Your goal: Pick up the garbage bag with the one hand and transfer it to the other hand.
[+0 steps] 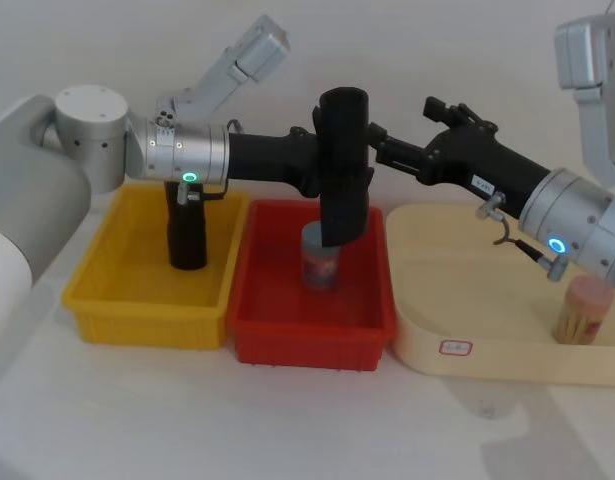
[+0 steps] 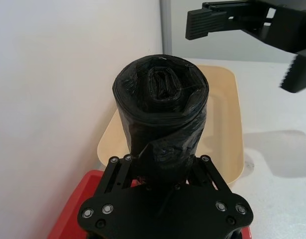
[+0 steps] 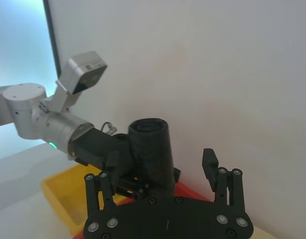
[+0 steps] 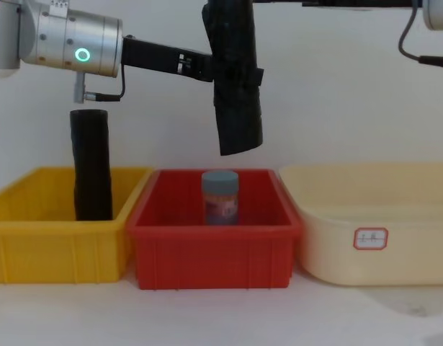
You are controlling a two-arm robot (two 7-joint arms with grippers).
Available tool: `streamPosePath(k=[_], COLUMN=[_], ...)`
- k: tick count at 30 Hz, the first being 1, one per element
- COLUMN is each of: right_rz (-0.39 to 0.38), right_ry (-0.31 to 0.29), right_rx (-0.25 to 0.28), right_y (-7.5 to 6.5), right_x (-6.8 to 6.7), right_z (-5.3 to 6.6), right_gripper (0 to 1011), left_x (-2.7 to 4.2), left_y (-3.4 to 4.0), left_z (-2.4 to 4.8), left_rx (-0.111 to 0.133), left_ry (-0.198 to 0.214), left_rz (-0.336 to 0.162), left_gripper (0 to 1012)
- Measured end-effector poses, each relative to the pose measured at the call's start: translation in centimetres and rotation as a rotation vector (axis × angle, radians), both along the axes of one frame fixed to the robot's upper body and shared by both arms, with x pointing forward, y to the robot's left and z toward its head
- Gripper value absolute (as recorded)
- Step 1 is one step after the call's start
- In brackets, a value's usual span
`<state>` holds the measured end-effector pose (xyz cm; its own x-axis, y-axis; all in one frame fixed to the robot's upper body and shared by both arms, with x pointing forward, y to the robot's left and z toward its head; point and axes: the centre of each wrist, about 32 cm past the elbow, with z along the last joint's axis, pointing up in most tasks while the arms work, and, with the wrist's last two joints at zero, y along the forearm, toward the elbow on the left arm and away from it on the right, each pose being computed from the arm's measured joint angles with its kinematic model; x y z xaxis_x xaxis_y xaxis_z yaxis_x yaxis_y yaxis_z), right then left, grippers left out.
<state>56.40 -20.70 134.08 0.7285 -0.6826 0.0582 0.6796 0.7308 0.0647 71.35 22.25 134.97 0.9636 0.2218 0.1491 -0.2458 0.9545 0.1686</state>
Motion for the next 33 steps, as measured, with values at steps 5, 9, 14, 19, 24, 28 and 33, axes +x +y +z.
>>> streamPosePath(k=[5,9,14,19,24,28,33], right_rz=[0.025,0.032,0.030,0.029,0.032,0.033,0.040], right_ry=[-0.004,-0.006,-0.010,-0.014,-0.016,-0.015,-0.012], right_rx=[-0.007,-0.014,-0.030,-0.049,-0.063,-0.070,-0.075], right_y=[0.3,0.6,1.2,1.8,2.4,2.8,3.3], right_x=[0.1,0.3,0.6,1.0,1.3,1.6,2.0], right_z=[0.2,0.3,0.4,0.4,0.5,0.5,0.5], right_gripper=[1001,1001,1002,1001,1001,1001,1001], left_x=[-0.18,-0.34,-0.58,-0.80,-1.03,-1.20,-1.40], left_y=[0.12,0.24,0.48,0.65,0.83,0.97,1.12], left_z=[-0.07,-0.12,-0.20,-0.25,-0.29,-0.32,-0.35], left_rx=[-0.002,-0.002,-0.004,-0.005,-0.006,-0.007,-0.006], left_ry=[0.002,0.004,0.008,0.011,0.012,0.011,0.010], left_rz=[0.003,0.004,0.007,0.011,0.017,0.021,0.027], left_gripper=[398,398,398,398,398,398,398])
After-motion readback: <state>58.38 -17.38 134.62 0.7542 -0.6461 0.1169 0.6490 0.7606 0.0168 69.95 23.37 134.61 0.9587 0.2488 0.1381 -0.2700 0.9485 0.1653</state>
